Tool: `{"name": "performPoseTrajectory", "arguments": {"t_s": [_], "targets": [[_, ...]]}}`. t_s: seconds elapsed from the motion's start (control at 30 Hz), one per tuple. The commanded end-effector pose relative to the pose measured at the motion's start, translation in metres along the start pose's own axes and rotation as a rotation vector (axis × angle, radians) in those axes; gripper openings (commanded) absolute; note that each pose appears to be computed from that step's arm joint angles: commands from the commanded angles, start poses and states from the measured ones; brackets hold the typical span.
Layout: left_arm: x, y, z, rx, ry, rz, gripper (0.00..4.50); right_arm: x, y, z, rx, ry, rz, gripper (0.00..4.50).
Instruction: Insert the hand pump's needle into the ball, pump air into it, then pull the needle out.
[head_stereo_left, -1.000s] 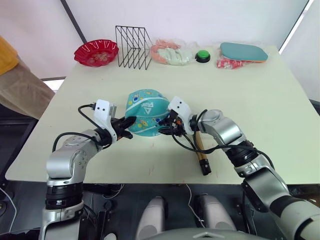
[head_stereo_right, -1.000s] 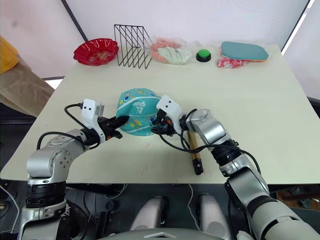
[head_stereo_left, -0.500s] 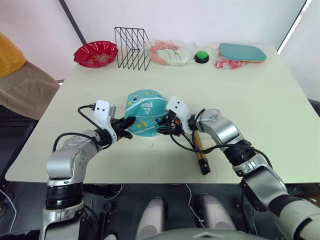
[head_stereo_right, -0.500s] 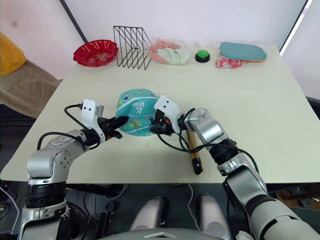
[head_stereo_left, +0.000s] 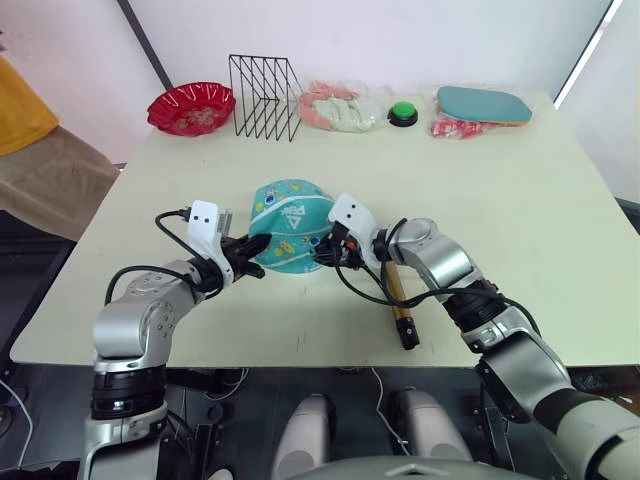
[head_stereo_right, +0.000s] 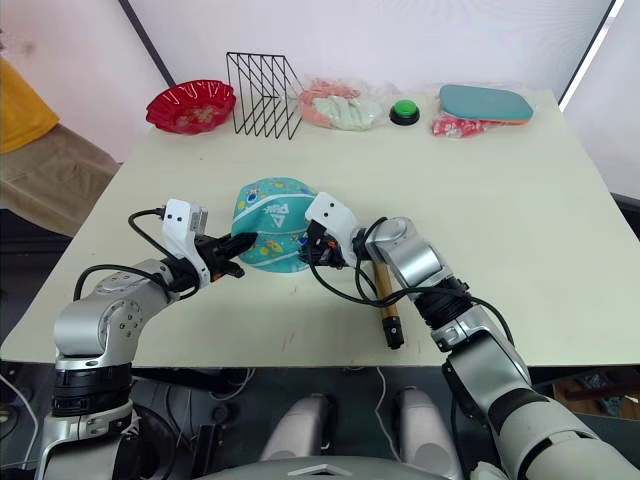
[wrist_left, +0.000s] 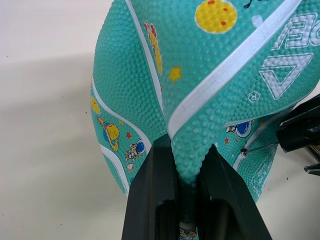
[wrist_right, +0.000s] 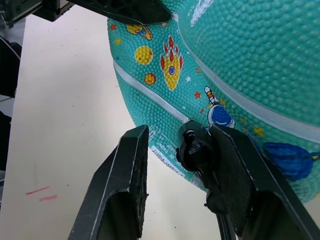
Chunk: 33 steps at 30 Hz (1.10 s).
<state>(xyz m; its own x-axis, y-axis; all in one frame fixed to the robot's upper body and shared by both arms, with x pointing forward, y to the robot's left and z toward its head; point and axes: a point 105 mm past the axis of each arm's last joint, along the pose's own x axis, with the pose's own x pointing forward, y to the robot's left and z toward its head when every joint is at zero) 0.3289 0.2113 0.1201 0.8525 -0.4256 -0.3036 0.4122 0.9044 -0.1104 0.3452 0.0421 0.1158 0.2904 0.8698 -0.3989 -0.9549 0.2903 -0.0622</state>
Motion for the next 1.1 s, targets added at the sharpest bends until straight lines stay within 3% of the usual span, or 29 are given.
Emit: {"name": "performPoseTrajectory", "arguments": {"t_s": [0.03,0.1,0.2,0.27,0.47,0.63,0.8,1.1], "targets": [[0.001,0.0,-0.027,-0.046,0.101,0.005,0.0,-0.001,0.0,0.02,-0.06,-0.047,-0.005,2.02],[0.001,0.0,-0.027,-0.046,0.1,0.005,0.0,-0.001,-0.001,0.02,-0.062,-0.048,-0.009,2.02],[0.001,0.0,-0.027,-0.046,0.101,0.006,0.0,0.0,-0.002,0.021,-0.061,-0.053,-0.012,1.16],[0.001,0.0,-0.028,-0.047,0.101,0.007,0.0,0.0,-0.001,0.021,-0.061,-0.054,-0.01,0.26],[0.001,0.0,-0.028,-0.048,0.1,0.01,0.0,0.001,0.001,0.021,-0.075,-0.047,-0.002,0.25],[0.001,0.001,-0.028,-0.05,0.101,0.01,0.0,0.003,0.009,0.036,-0.136,-0.058,0.01,0.25],[0.002,0.0,-0.03,-0.055,0.109,0.004,0.0,0.018,0.023,0.044,-0.289,0.034,0.013,0.25],[0.005,-0.002,-0.035,-0.061,0.138,-0.005,0.0,0.04,0.027,0.031,-0.522,0.203,-0.014,0.25]]}}
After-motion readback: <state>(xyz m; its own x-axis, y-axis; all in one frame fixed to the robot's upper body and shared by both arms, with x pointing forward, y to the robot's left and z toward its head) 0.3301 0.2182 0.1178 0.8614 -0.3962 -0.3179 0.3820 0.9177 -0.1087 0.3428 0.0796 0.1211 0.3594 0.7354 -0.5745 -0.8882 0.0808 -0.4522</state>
